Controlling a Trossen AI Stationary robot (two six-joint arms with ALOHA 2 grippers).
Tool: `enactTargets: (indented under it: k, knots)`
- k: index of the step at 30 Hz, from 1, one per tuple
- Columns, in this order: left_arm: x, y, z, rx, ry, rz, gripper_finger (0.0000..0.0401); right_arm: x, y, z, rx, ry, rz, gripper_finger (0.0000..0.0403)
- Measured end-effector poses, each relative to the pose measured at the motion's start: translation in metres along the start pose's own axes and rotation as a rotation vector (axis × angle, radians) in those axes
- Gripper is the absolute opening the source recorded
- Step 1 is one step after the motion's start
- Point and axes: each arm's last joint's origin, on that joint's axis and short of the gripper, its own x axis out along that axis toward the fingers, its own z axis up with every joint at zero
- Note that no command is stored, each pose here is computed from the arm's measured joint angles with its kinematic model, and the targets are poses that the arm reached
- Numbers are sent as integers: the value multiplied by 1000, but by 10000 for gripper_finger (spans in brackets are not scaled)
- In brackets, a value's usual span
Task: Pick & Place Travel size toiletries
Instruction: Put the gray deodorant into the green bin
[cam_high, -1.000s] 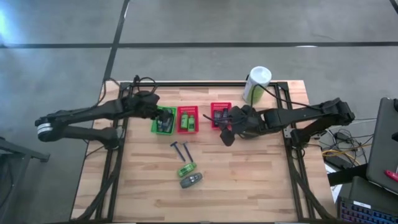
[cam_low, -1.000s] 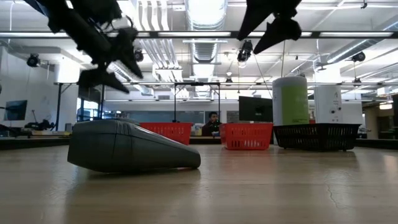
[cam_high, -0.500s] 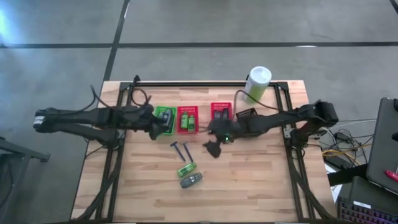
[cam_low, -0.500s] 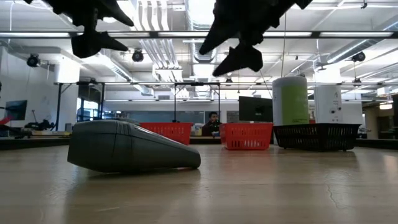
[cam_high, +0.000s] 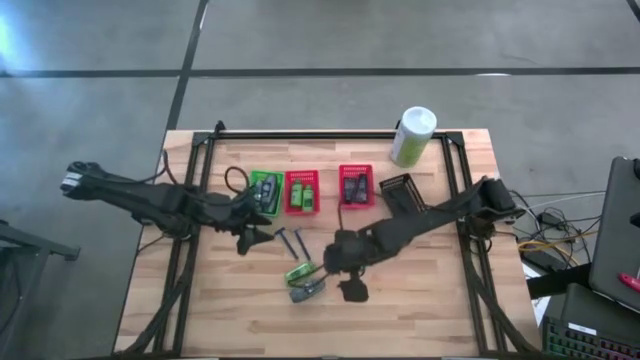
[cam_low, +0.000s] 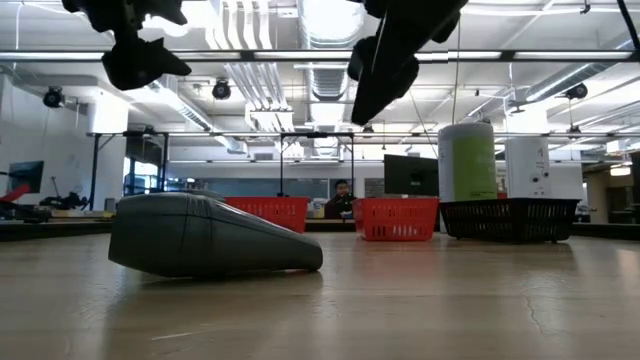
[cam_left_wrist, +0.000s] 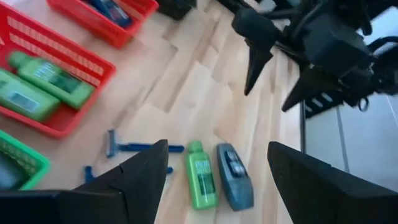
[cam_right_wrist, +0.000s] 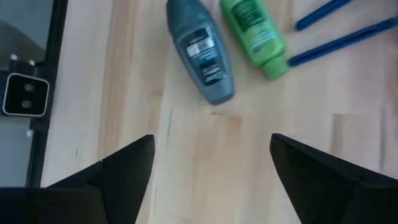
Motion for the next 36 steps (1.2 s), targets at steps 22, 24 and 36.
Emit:
enactTargets:
  k: [22,24,36]
  knots:
    - [34,-18,-14,253,189,-75,280,-34,39,23,81,50,-559,340]
    - [38,-21,-15,249,200,-78,280,-38,39,20,62,81,-585,349]
    - [67,-42,-26,229,282,-28,280,-52,33,1,-18,277,-549,356]
